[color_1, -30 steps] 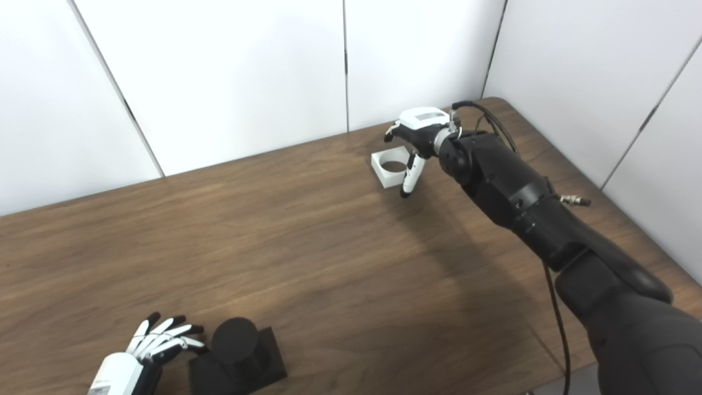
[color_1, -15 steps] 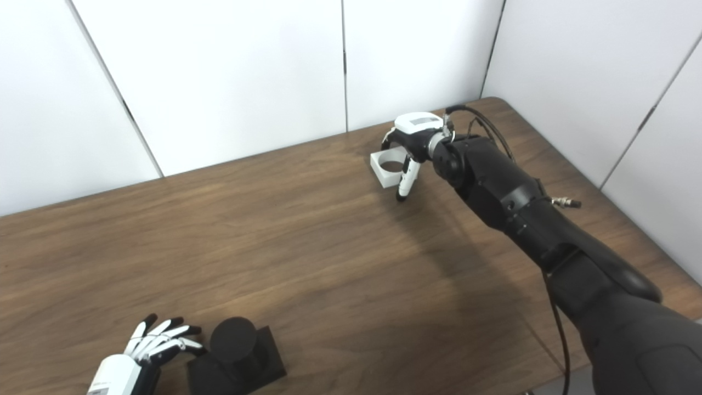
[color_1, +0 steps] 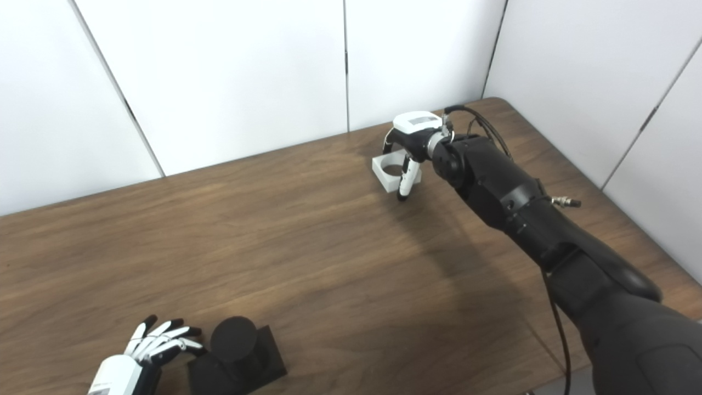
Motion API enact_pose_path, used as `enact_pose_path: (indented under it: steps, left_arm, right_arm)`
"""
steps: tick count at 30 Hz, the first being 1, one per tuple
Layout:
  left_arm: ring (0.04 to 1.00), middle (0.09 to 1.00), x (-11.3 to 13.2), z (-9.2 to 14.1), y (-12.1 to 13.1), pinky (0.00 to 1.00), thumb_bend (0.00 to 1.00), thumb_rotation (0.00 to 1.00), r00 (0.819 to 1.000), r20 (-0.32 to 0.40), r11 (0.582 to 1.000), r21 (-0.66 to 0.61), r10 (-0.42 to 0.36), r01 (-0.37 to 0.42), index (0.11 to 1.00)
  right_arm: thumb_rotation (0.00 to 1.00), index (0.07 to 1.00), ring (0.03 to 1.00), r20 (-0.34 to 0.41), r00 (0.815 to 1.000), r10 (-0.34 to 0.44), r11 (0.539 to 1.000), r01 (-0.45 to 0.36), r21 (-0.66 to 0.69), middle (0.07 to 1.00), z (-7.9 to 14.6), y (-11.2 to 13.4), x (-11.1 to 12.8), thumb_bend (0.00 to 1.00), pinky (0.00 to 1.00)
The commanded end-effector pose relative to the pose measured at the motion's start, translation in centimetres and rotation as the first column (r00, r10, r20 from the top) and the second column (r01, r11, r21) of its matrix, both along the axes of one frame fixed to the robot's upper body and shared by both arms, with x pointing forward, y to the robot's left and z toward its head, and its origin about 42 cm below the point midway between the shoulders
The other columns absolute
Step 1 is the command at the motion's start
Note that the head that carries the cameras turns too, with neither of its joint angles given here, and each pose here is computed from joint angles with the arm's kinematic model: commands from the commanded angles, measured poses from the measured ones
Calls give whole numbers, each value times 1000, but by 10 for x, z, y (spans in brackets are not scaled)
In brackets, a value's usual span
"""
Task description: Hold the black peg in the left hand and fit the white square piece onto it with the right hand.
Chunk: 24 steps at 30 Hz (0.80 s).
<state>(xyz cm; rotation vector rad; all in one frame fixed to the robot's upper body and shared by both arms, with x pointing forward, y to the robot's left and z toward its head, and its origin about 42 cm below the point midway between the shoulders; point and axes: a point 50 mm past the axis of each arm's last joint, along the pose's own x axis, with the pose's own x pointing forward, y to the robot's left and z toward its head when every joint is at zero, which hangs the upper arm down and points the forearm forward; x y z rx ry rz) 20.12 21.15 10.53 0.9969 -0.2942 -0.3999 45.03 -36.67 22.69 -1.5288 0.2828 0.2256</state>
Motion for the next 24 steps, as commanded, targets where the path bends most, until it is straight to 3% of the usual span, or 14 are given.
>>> enact_pose_path:
  steps: [1,4,5,6,8,15,24]
  left_arm:
    - [879,778,-7,-5,2,991,523,50,999,-35,998,58,-12,14,485]
    - [879,779,-7,-4,1,990,523,50,999,-36,998,59,-13,15,485]
    - [877,779,-8,-4,1,988,523,50,999,-37,998,60,-12,14,485]
    - [877,778,-8,-3,0,984,523,50,999,-38,998,61,-12,14,485]
    - [876,778,-8,-3,0,981,523,50,999,-36,998,59,-11,13,485]
    - [874,777,-7,1,-1,978,523,50,999,-32,999,53,-3,5,485]
    - [871,774,-5,1,-6,975,523,50,1000,-29,998,55,0,1,485]
  right_arm:
    - [155,639,987,91,996,15,1000,-13,-22,908,30,-4,8,874,947]
    - [117,596,977,103,995,19,1000,-18,-11,893,30,-6,7,857,935]
    - [127,545,977,107,994,19,1000,-19,-6,890,30,-6,7,695,937]
    - [132,518,974,111,994,20,1000,-20,-2,886,30,-6,6,612,938]
    - [135,495,964,121,992,29,1000,-29,4,875,30,-8,5,543,929]
    - [132,484,906,154,986,66,998,-68,7,820,28,-9,3,524,866]
    - [131,484,895,174,978,118,993,-117,-16,803,35,-6,-4,524,855]
